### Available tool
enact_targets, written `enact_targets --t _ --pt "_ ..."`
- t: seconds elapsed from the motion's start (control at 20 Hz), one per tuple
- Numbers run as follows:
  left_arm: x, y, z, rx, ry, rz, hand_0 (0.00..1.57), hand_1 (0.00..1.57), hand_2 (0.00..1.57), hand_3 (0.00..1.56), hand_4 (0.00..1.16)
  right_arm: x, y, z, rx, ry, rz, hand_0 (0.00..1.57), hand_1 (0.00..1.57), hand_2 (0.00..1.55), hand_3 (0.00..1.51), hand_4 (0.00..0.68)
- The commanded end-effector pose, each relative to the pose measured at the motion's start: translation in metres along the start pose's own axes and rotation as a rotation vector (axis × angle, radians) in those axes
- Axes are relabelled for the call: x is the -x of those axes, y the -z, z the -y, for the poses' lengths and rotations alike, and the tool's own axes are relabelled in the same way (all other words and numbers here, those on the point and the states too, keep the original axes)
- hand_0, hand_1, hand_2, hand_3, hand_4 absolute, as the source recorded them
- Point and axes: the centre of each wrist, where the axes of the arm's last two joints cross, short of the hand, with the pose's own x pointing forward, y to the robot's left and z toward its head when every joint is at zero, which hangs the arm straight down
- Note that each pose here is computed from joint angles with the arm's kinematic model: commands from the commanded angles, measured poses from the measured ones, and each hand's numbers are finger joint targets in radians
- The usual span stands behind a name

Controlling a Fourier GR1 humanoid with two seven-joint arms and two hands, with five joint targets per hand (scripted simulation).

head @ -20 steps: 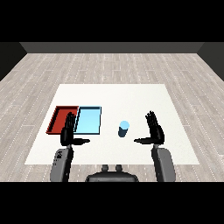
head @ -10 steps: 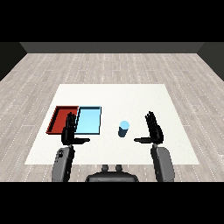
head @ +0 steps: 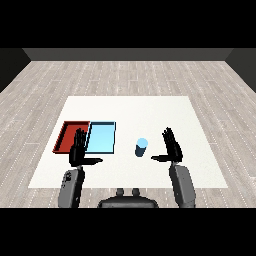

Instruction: Pick the blue can and put it in the blue box

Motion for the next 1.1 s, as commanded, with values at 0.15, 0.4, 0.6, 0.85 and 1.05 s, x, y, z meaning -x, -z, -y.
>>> enact_targets --t 0.15,0.4,0.6,0.85,1.05 --pt "0.002 -0.0052 0.002 -0.013 0.015 0.0 0.0 0.0 0.0 0.0 0.0 0.028 0.014 -0.004 0.04 0.026 -0.051 0.0 0.0 0.0 0.0 0.0" --pt "0.001 -0.001 -0.004 -0.011 -0.008 0.029 0.0 0.0 0.0 0.0 0.0 0.038 0.001 -0.01 0.022 0.045 -0.093 0.0 0.0 0.0 0.0 0.0" --pt "-0.011 -0.0187 0.0 -0.002 -0.027 0.026 0.0 0.0 0.0 0.0 0.0 0.042 0.018 -0.021 0.047 0.036 -0.095 0.0 0.0 0.0 0.0 0.0" --pt "0.004 0.01 -0.007 -0.008 -0.001 0.023 0.0 0.0 0.0 0.0 0.0 0.062 0.002 -0.04 0.03 0.056 -0.117 0.0 0.0 0.0 0.0 0.0" --pt "0.008 -0.0014 0.005 -0.02 -0.004 0.015 0.0 0.0 0.0 0.0 0.0 0.062 0.017 -0.03 0.014 0.076 -0.135 0.0 0.0 0.0 0.0 0.0"
